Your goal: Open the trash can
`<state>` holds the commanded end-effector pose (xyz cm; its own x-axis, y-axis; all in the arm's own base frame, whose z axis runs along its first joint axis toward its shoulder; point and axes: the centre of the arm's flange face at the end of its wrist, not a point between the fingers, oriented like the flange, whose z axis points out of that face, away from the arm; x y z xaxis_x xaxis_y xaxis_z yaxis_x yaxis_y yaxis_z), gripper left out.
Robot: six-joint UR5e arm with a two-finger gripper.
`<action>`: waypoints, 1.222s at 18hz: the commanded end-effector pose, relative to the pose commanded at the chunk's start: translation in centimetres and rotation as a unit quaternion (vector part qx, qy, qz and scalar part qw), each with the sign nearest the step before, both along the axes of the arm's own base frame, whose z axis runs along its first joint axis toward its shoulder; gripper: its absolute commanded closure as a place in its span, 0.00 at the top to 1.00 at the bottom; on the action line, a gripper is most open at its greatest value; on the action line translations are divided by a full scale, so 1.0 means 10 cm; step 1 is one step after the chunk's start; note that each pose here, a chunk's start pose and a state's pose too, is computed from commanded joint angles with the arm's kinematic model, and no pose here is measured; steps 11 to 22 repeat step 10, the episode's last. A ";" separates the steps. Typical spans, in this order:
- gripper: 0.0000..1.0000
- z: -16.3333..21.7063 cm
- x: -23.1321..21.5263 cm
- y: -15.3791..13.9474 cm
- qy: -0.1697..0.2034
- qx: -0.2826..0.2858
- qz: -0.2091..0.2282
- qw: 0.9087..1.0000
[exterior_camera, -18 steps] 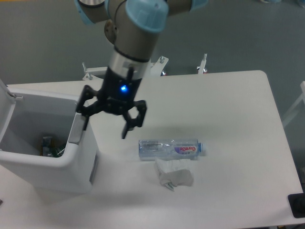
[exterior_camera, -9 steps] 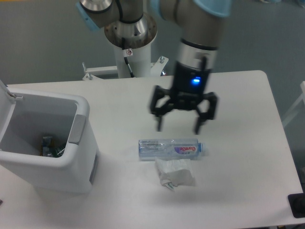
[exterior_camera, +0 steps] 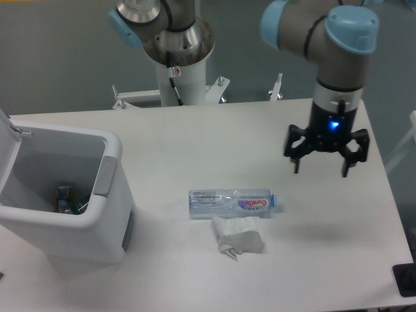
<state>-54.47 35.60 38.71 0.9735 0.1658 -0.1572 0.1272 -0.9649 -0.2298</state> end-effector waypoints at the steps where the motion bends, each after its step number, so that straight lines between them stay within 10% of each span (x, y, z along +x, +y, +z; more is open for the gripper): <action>1: 1.00 -0.05 -0.03 -0.05 0.009 -0.020 -0.029 0.999; 4: 1.00 -0.17 -0.08 -0.14 0.021 -0.078 -0.087 0.993; 22: 1.00 -0.33 -0.11 -0.22 0.012 -0.100 -0.082 0.991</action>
